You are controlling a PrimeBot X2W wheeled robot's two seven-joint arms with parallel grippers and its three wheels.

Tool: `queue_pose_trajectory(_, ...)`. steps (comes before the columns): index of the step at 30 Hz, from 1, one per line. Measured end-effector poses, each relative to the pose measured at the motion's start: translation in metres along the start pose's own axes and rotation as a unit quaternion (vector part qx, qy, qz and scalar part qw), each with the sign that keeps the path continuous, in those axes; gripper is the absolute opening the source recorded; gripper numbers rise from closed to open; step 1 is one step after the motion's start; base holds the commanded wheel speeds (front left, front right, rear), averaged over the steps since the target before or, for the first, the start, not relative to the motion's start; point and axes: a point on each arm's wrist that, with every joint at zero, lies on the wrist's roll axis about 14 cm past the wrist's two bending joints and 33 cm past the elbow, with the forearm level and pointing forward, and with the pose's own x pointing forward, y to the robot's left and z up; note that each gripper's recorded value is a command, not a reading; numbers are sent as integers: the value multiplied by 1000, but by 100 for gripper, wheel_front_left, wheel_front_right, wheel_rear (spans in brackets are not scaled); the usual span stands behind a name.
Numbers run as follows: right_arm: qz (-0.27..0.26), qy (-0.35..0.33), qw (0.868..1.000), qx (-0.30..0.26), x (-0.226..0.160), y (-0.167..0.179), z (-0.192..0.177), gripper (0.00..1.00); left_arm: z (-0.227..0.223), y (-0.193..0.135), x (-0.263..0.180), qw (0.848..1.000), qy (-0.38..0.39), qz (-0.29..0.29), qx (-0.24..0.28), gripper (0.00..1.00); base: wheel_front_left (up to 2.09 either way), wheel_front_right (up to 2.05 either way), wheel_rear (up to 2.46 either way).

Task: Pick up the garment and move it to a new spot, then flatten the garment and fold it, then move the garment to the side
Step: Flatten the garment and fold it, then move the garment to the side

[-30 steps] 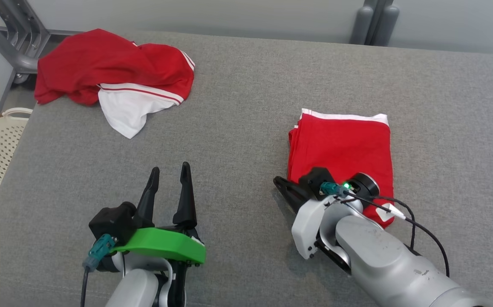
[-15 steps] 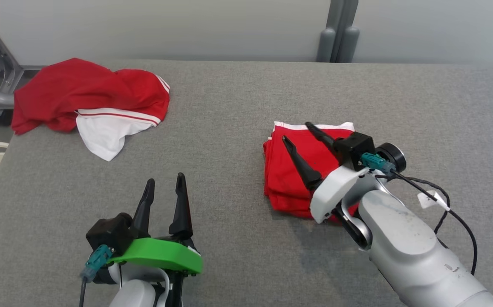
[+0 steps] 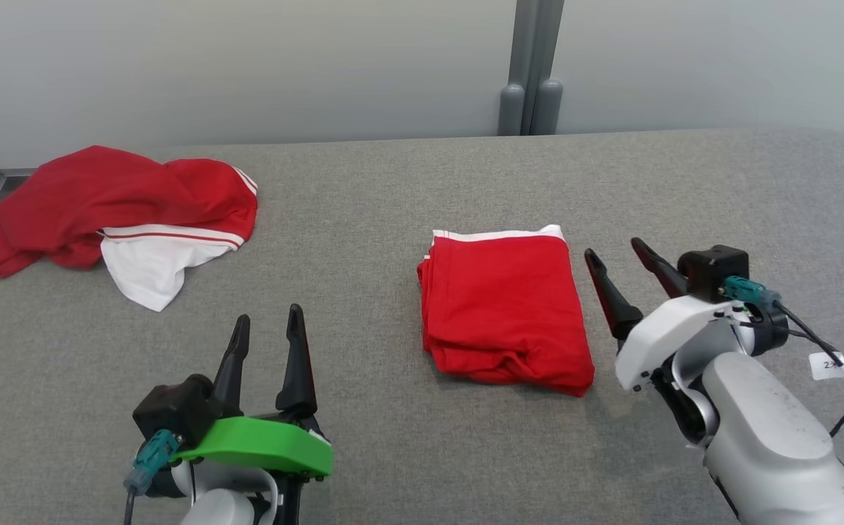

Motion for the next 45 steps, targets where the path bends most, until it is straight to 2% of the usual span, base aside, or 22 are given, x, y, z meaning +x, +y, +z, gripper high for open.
queue_pose_trajectory(9,-33,98,994,26,-8,-41,-27,100,8,17,-2,999,-9,22,31,100,0,0,0)
queue_pose_trajectory(18,-27,197,977,83,9,-44,-58,100,7,34,-3,997,-7,43,61,100,0,0,0)
queue_pose_trajectory(23,-14,248,963,106,24,-36,-77,100,4,43,-3,996,-1,59,69,100,0,0,0)
queue_pose_trajectory(28,6,309,942,131,29,-19,-106,100,0,55,-4,995,4,77,69,100,0,0,0)
queue_pose_trajectory(33,13,343,927,153,33,-11,-124,100,-4,64,-5,993,10,93,68,100,0,0,0)
queue_pose_trajectory(34,16,348,922,168,37,-6,-127,96,-3,66,-4,993,9,97,71,100,0,0,0)
queue_pose_trajectory(36,20,350,921,171,40,-3,-128,56,-4,69,-3,992,10,100,71,100,0,0,0)
queue_pose_trajectory(38,23,352,920,172,42,-1,-129,37,-4,69,-2,992,10,100,73,100,0,0,0)
queue_pose_trajectory(39,25,353,920,171,42,1,-130,24,-5,70,-2,992,11,100,73,100,0,0,0)
queue_pose_trajectory(40,26,351,920,169,43,1,-129,0,-6,69,-1,992,12,99,73,100,0,0,0)
queue_pose_trajectory(45,29,334,930,152,47,-1,-123,0,-10,64,4,993,15,89,73,100,0,0,0)
